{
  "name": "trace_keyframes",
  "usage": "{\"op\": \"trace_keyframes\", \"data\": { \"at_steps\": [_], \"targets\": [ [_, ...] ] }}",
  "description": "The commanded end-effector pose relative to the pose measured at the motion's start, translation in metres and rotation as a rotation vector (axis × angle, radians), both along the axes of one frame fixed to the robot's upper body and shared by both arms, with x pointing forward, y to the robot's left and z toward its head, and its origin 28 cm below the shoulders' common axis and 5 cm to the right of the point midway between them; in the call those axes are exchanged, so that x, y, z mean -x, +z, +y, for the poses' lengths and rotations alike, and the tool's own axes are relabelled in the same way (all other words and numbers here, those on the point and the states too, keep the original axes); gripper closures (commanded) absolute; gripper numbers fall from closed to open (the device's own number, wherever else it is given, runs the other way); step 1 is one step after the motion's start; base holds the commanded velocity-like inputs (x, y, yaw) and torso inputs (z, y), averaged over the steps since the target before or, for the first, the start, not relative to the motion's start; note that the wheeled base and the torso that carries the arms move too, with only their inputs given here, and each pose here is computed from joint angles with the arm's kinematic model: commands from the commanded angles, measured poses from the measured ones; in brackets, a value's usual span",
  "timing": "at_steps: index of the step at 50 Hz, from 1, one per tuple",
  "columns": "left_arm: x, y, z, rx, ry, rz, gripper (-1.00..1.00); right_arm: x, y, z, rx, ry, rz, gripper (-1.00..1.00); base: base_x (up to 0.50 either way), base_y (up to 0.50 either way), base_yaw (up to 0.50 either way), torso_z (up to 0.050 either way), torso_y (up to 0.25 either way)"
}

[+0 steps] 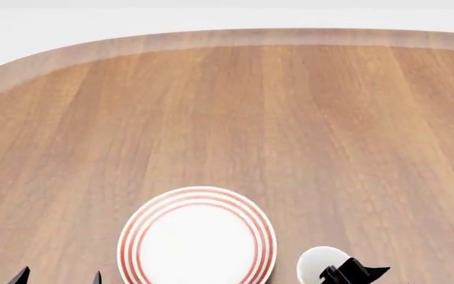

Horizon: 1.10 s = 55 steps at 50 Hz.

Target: Put the red mug on the left plate.

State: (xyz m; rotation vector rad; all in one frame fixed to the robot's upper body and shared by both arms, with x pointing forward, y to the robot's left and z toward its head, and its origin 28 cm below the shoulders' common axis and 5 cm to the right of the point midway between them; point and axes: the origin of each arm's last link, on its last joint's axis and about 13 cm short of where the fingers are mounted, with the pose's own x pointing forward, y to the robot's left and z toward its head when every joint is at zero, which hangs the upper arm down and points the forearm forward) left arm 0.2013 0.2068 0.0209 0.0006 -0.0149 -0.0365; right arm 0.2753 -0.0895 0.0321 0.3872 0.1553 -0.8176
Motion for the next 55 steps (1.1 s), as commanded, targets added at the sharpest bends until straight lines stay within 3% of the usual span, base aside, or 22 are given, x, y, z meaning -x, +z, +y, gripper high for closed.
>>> {"op": "trace_keyframes", "data": {
  "at_steps": [1,15,55],
  "targets": [
    [0.0,0.0,0.0,0.0,-0.001,0.0,-1.0,-0.013,-0.006,-0.001,-0.03,-0.038,0.032,-1.0,0.0,0.0,0.0,0.0,0.0],
    [-0.001,0.0,0.0,0.0,-0.003,0.003,-1.0,-0.027,-0.011,-0.006,-0.076,-0.072,0.056,-1.0,0.0,0.0,0.0,0.0,0.0],
    [0.0,0.001,0.002,0.003,0.004,0.0,-1.0,-0.032,-0.011,-0.015,-0.132,-0.16,0.055,-1.0,0.0,0.0,0.0,0.0,0.0]
  ]
}}
